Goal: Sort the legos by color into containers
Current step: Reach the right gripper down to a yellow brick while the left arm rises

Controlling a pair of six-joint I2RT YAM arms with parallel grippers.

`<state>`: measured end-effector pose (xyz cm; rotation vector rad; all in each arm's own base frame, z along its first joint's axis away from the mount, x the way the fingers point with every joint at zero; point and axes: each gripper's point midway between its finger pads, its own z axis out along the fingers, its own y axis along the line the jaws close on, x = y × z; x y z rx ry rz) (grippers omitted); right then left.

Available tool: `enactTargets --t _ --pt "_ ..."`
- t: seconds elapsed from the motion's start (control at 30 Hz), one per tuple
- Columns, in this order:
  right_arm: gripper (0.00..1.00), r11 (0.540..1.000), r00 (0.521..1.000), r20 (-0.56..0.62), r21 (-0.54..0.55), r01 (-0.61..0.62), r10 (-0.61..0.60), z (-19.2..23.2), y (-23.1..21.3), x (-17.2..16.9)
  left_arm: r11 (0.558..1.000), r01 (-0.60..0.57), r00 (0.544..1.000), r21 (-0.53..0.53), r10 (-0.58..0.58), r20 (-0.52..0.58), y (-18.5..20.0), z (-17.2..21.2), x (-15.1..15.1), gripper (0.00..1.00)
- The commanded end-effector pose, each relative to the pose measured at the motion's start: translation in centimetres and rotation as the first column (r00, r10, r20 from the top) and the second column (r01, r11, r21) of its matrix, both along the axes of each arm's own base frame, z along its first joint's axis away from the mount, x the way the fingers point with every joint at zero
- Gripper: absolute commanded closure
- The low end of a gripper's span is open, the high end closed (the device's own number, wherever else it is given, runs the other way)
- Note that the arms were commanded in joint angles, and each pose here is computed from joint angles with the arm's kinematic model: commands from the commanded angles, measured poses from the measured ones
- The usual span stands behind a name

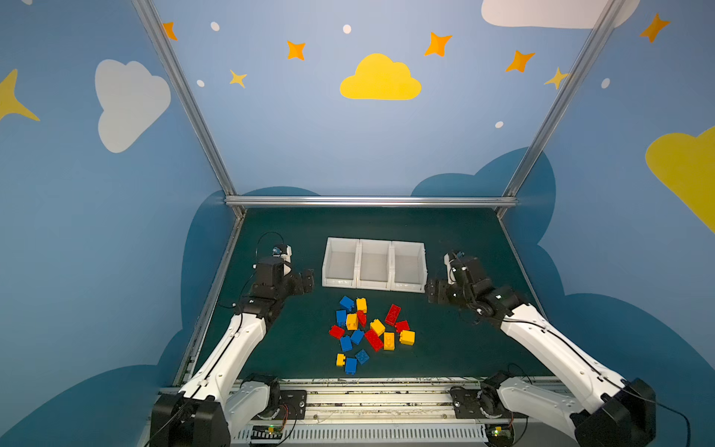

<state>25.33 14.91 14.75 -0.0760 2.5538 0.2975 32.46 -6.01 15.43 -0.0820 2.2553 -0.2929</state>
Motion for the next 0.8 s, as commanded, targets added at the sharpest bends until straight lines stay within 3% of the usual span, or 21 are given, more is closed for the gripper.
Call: enactTargets --t 0.0,0.27,0.77 --pt "0.11 0.997 0.98 -0.191 -0.065 0.049 -0.061 -2.6 0.3 -4.3 0.999 0.01 0.995 -0.052 -0.015 -0.101 -1.4 -1.8 -2.2 0.0" --pt "0.12 0.989 0.913 -0.403 -0.15 0.002 -0.063 -6.7 3.3 -8.6 0.994 0.004 0.989 -0.106 -0.02 -0.144 -2.7 -3.8 -4.3 0.0" --pt "0.17 0.992 0.907 -0.42 -0.124 -0.032 -0.024 -8.6 6.9 -8.1 0.988 0.036 0.983 -0.147 -0.062 -0.175 -4.0 -4.5 -6.1 0.0"
